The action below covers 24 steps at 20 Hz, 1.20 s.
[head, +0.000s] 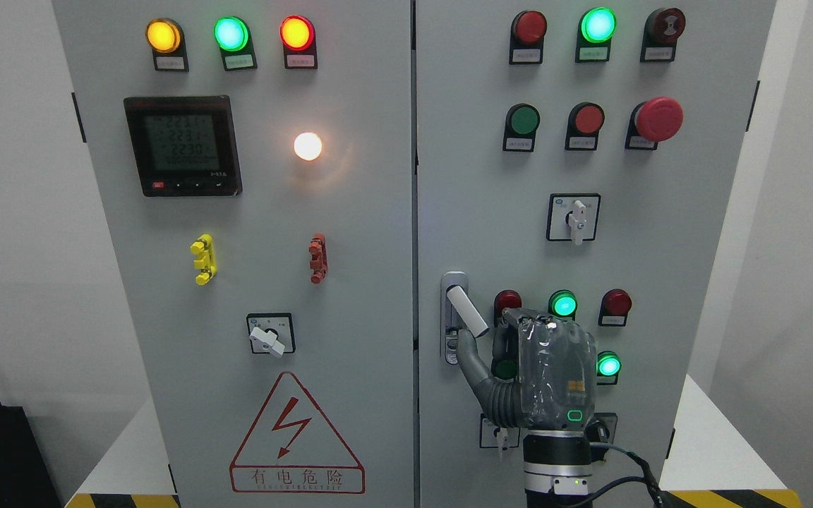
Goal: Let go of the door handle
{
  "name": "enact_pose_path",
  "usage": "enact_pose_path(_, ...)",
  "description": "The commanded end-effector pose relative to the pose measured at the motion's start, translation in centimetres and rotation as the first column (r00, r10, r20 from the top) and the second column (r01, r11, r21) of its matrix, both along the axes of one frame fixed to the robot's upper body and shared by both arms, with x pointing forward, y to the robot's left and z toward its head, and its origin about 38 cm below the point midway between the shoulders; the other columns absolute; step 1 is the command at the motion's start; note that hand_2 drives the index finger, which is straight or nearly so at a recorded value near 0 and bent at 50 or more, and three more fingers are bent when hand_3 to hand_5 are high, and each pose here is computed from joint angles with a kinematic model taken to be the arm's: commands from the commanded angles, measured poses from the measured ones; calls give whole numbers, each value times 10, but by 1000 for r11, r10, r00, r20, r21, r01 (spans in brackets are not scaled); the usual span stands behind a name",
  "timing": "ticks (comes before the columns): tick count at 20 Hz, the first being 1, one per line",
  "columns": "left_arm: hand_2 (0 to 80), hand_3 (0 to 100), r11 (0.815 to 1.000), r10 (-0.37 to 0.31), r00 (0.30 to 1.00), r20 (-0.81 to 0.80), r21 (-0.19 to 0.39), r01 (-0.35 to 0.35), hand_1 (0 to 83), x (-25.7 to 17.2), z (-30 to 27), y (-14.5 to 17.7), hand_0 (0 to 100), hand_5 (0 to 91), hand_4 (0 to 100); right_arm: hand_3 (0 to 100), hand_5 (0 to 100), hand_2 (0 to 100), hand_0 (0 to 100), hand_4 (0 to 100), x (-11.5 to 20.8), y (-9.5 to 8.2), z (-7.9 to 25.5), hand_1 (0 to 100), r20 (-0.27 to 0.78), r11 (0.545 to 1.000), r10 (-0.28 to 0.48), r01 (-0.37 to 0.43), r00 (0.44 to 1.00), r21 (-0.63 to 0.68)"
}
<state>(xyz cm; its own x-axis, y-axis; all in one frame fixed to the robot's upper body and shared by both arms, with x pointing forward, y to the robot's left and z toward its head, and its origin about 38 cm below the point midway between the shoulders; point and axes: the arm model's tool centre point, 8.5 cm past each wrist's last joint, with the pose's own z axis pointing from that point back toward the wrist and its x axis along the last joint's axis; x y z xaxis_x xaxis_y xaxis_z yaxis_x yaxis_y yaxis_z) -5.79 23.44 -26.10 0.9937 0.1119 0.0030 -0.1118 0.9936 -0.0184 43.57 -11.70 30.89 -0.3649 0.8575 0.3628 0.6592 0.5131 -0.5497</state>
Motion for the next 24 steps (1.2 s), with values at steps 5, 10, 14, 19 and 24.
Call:
enact_pose_path(5, 0, 0, 1000, -13, 1000, -18, -2, 13, 389, -6, 1, 0, 120, 0, 0, 1000, 1000, 885, 394, 982, 1, -7, 1, 650, 1, 1000, -17, 17, 1000, 5)
enact_pose_path(10, 0, 0, 1000, -13, 1000, -20, -2, 13, 389, -7, 1, 0, 120, 0, 0, 1000, 1000, 887, 403, 984, 2, -10, 2, 648, 3, 1000, -25, 25, 1000, 10)
enact_pose_path(14, 0, 0, 1000, -13, 1000, -20, -2, 13, 389, -7, 1, 0, 120, 0, 0, 1000, 1000, 888, 408, 985, 2, -11, 2, 647, 2, 1000, -25, 25, 1000, 10)
enact_pose_path(19, 0, 0, 1000, -13, 1000, -20, -2, 13, 389, -7, 1, 0, 120, 0, 0, 1000, 1000, 888, 411, 986, 2, -12, 2, 647, 3, 1000, -27, 27, 1000, 9)
enact_pose_path(24, 0, 0, 1000, -13, 1000, -20, -2, 13, 389, -7, 1, 0, 120, 0, 0, 1000, 1000, 889, 409, 987, 2, -14, 4, 647, 9, 999, -33, 32, 999, 12)
